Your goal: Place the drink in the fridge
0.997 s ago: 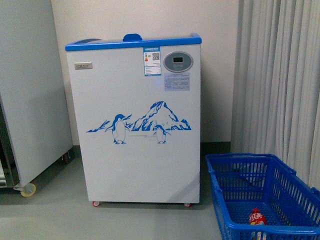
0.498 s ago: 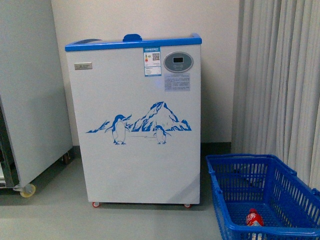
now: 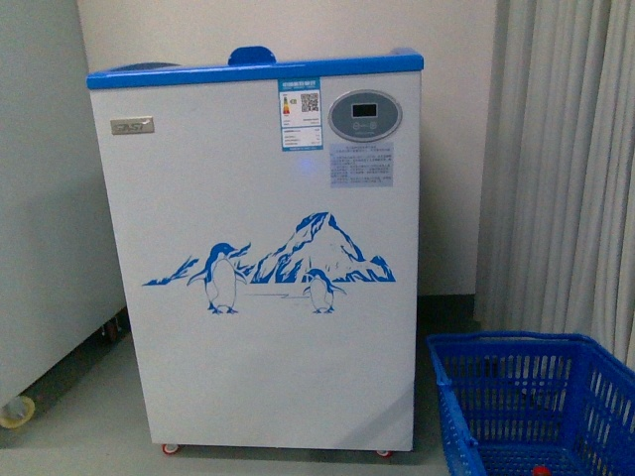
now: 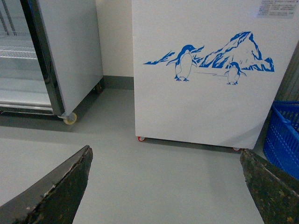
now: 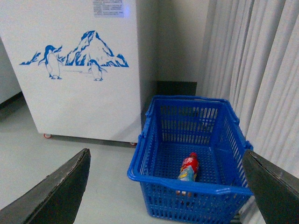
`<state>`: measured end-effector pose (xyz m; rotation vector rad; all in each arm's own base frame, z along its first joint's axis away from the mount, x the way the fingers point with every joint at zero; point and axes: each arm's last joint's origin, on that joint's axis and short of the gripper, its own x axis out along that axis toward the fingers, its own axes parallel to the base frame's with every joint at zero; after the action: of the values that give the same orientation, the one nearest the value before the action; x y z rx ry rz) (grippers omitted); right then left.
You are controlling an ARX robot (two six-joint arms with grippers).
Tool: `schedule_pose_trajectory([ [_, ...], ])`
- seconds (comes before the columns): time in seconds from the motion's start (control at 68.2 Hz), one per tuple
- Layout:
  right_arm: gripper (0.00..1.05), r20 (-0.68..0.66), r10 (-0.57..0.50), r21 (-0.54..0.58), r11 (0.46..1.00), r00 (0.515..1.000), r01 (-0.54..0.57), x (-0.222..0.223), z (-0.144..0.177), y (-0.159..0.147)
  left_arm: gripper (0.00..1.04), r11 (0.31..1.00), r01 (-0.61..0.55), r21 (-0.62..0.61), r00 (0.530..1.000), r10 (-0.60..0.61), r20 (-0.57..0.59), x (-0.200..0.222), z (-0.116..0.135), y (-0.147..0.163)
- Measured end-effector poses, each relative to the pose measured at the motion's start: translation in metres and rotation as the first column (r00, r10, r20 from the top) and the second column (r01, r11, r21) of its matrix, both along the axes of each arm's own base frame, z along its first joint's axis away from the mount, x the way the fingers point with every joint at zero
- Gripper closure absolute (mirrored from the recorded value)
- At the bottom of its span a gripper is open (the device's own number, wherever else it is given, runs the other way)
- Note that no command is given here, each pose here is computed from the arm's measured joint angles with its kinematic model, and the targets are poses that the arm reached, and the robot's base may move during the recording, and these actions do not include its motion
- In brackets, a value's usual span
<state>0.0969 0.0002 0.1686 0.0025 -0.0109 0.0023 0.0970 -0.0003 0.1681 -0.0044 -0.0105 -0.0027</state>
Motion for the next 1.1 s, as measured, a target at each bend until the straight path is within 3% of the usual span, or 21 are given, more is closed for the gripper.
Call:
schedule_pose_trajectory([
  [1.055, 0.08, 0.000, -0.002, 0.000, 1.000, 1.000, 0.002, 0.0000, 0.0000, -0.0001, 0.08, 1.000, 0.000, 0.000, 1.000, 0.000, 0.000, 0.0000, 0.0000, 0.0000],
  [1.099, 0.08, -0.070, -0.030, 0.017, 0.999, 0.997, 0.031, 0.0010, -0.0023, -0.0003, 0.08, 1.000, 0.000, 0.000, 1.000, 0.000, 0.000, 0.0000, 0.0000, 0.0000],
])
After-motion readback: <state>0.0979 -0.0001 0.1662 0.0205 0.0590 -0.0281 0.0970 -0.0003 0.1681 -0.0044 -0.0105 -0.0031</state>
